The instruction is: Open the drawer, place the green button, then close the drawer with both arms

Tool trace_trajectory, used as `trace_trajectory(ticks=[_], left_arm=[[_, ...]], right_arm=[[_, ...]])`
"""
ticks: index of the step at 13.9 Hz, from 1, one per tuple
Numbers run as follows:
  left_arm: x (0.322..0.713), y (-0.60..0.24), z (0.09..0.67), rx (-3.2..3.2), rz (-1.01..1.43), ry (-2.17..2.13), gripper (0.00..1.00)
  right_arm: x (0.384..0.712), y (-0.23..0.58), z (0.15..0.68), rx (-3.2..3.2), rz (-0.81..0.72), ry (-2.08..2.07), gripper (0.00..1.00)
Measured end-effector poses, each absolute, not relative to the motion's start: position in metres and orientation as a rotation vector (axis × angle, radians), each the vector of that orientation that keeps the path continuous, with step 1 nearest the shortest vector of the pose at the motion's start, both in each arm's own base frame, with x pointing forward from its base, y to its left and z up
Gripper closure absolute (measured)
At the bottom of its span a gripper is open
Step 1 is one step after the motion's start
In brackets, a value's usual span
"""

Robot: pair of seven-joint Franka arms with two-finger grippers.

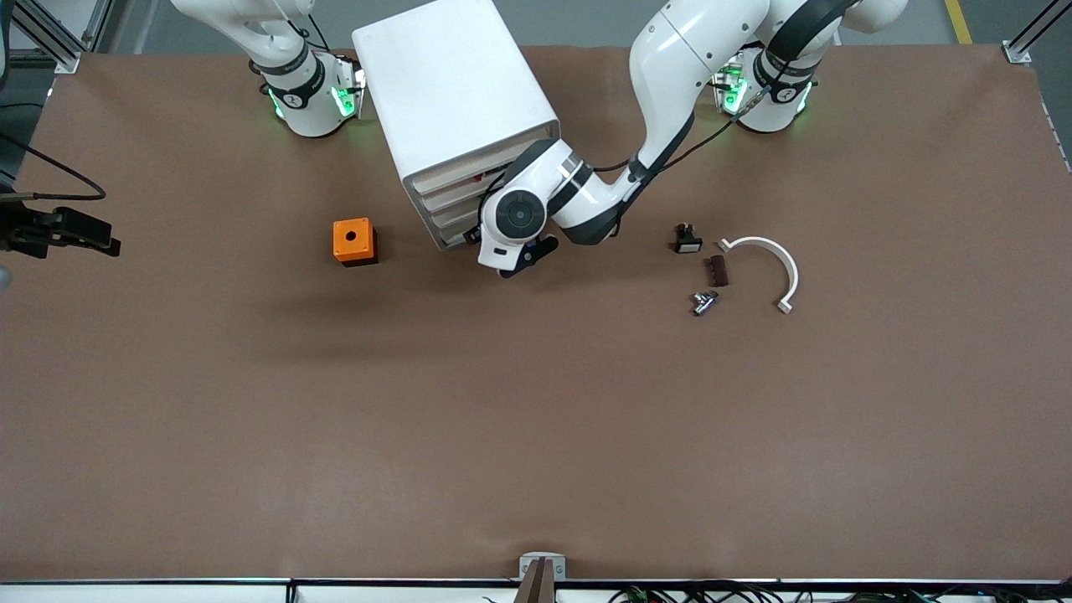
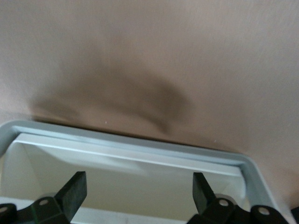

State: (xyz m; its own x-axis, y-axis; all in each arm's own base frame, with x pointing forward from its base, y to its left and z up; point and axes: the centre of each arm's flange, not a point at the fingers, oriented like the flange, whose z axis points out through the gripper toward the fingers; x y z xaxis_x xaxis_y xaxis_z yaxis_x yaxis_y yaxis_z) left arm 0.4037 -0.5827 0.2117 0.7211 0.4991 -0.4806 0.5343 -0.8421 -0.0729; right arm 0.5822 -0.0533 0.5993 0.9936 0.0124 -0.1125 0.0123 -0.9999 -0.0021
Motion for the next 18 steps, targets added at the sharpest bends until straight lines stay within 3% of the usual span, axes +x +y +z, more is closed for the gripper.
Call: trace_trajectory(ticks=[6,11,14,18], left_arm=[[0.486,-0.527,0.27,2.899,-0.44,0.849,0.0],[0.568,-0.418,0.399,2.879,-0.265,0.918,0.0],[0.583,-0.346,0.469,2.92,-0.237,0.855,0.0],[0.584,-0.258,0.518,3.058,-0.28,0.646,0.0]], right_arm=[[0.571,-0.054,0.604,-3.123,0.255,-0.015,0.0],[0.563,-0.051,0.616,-3.123,0.239,-0.022,0.0],[0.562,-0.051,0.611,-3.121,0.257,-0.024,0.0],[0.554,-0.036,0.628,-3.126,0.213,-0.066,0.0]])
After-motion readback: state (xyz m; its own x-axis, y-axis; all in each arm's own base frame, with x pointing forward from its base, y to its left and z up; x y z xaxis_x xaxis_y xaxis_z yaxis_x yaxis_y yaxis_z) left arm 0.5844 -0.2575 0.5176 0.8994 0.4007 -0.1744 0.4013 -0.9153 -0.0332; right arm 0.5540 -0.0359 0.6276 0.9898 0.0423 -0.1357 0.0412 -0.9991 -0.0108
